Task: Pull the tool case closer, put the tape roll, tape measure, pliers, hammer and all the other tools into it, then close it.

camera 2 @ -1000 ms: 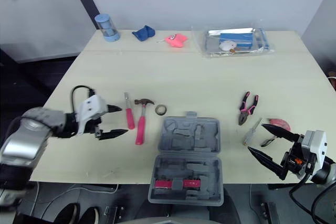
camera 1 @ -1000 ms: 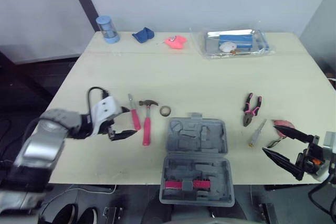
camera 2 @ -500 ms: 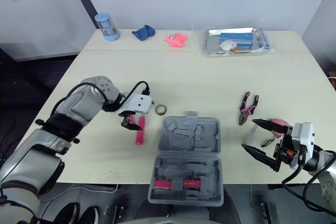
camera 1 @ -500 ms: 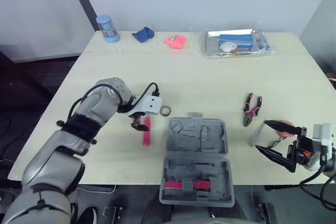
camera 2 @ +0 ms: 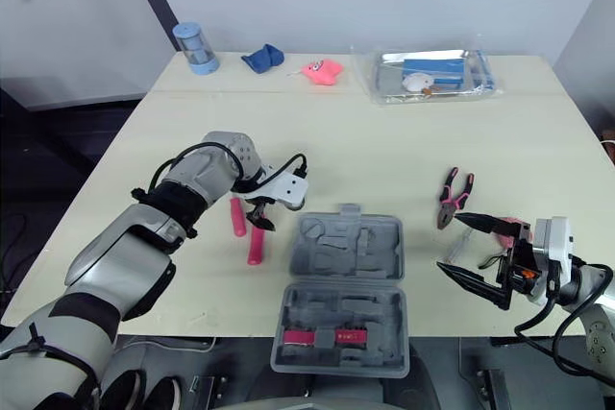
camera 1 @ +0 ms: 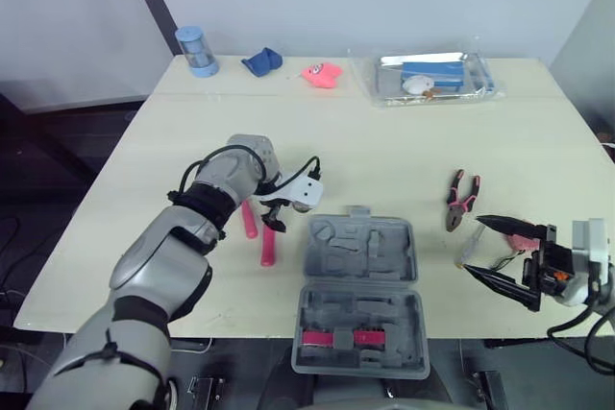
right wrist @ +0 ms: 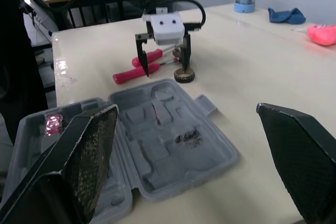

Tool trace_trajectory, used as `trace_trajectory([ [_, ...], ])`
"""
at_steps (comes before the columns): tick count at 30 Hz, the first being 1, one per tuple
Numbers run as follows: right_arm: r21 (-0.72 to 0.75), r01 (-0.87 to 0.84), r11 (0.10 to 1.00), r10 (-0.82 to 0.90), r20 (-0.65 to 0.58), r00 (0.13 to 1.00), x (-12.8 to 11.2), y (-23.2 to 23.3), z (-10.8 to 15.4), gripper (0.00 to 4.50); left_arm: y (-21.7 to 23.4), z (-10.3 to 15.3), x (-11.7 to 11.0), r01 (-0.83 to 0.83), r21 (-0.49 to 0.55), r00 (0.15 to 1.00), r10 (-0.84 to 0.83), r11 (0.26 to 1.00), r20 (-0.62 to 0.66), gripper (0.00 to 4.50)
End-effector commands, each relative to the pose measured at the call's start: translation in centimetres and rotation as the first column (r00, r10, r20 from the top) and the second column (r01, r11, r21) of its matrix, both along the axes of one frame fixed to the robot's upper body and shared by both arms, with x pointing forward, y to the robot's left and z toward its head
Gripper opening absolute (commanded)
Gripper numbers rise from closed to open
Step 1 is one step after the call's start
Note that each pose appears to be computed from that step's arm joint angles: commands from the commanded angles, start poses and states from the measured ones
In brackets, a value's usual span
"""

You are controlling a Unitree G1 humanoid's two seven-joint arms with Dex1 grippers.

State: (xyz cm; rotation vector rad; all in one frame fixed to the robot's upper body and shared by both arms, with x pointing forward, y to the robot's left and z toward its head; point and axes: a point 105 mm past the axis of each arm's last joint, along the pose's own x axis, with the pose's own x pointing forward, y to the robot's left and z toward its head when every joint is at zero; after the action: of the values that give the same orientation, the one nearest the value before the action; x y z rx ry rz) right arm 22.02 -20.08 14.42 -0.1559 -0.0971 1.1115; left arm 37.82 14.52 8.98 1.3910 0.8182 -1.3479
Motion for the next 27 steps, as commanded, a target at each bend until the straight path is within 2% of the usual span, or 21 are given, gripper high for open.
trace_trajectory([
  [1, -0.018, -0.006, 1.000, 0.007, 0.056, 0.998, 0.1, 0.1, 1.6, 4.44, -0.5, 0.3, 0.4, 0.030, 0.023, 0.999, -0.030, 0.999, 0.019, 4.50],
  [16, -0.029, 0.004, 1.000, -0.003, 0.058, 0.998, 0.1, 0.4, 1.8, 4.44, -1.8, -0.7, 1.1, 0.064, 0.049, 0.997, -0.065, 0.997, 0.034, 4.50],
  [20, -0.030, 0.009, 1.000, -0.007, 0.063, 0.998, 0.1, 0.6, 1.8, 4.50, -2.0, -0.9, 1.4, 0.063, 0.053, 0.997, -0.065, 0.997, 0.048, 3.33],
  [21, -0.029, 0.009, 1.000, -0.007, 0.063, 0.998, 0.1, 0.7, 1.8, 4.50, -1.9, -1.0, 1.5, 0.063, 0.055, 0.996, -0.066, 0.996, 0.052, 2.79],
  [25, -0.027, 0.013, 1.000, -0.012, 0.066, 0.998, 0.1, 0.9, 1.8, 4.50, -1.6, -1.1, 1.8, 0.060, 0.069, 0.995, -0.064, 0.996, 0.072, 1.25],
  [27, -0.027, 0.015, 1.000, -0.013, 0.066, 0.998, 0.1, 0.9, 1.8, 4.50, -1.5, -1.0, 1.9, 0.058, 0.069, 0.995, -0.063, 0.996, 0.074, 0.19],
])
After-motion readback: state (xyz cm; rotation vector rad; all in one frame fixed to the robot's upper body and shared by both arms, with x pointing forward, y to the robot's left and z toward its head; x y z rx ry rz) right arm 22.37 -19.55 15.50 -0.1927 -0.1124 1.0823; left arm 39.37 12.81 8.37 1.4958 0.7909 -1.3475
